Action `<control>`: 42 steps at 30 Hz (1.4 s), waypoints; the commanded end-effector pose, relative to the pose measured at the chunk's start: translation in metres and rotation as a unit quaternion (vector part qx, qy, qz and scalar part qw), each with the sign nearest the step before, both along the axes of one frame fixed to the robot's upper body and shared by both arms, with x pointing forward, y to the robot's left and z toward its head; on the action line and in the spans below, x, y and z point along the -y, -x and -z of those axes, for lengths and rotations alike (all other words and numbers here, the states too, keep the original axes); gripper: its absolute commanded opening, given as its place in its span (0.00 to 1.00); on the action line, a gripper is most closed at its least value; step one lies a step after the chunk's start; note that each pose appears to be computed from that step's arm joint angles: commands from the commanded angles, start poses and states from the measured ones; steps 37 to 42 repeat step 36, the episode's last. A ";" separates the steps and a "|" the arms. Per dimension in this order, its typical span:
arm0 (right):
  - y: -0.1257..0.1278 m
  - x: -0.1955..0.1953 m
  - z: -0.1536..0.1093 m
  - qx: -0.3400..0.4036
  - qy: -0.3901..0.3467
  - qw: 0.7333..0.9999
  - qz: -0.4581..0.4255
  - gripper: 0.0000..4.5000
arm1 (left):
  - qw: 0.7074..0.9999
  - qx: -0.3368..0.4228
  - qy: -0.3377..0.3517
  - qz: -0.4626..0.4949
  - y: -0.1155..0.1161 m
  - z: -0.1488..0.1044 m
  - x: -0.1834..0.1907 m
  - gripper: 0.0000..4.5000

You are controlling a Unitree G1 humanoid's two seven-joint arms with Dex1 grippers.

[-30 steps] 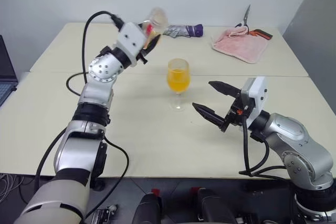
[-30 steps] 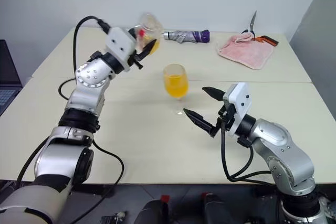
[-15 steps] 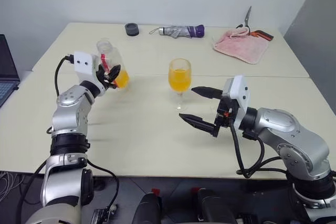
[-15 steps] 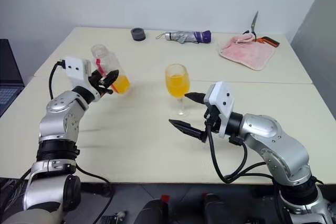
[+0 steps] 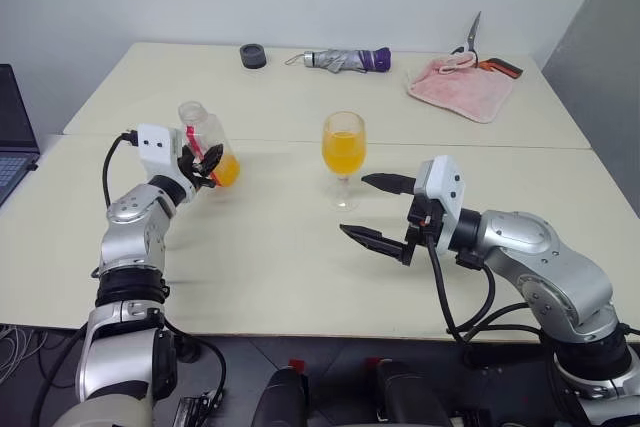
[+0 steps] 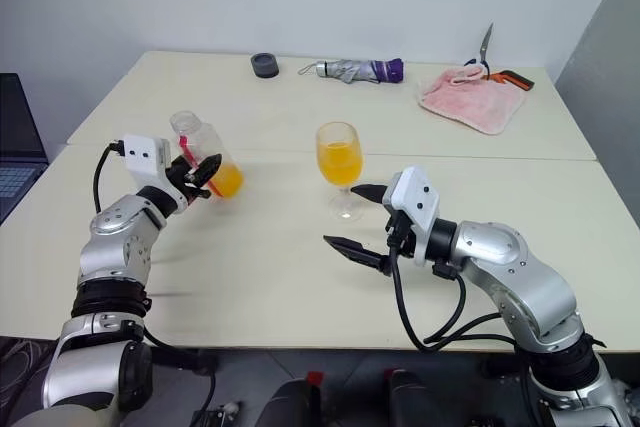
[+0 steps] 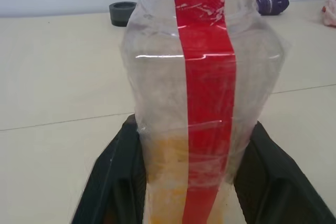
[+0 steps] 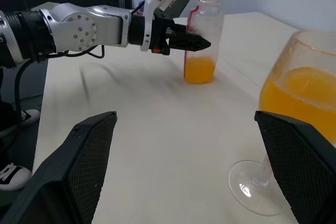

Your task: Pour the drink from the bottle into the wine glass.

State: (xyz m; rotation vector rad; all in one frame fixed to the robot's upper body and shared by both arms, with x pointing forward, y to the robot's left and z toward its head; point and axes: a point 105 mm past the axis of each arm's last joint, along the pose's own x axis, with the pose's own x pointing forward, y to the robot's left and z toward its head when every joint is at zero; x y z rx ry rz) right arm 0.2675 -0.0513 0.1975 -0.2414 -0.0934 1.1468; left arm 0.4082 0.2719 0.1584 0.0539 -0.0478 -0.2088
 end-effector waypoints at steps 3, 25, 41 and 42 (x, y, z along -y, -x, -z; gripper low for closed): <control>0.007 -0.003 -0.011 0.021 -0.005 1.000 -0.014 1.00 | 0.999 0.044 -0.003 0.000 0.001 -0.019 0.002 0.89; -0.044 0.078 0.055 0.027 -0.098 0.961 0.258 1.00 | 0.996 0.044 -0.034 -0.065 0.076 0.005 0.004 1.00; -0.073 0.099 0.072 0.017 -0.151 0.922 0.357 1.00 | 0.995 0.033 -0.003 -0.091 0.097 0.026 0.007 1.00; -0.073 0.099 0.072 0.017 -0.151 0.922 0.357 1.00 | 0.995 0.033 -0.003 -0.091 0.097 0.026 0.007 1.00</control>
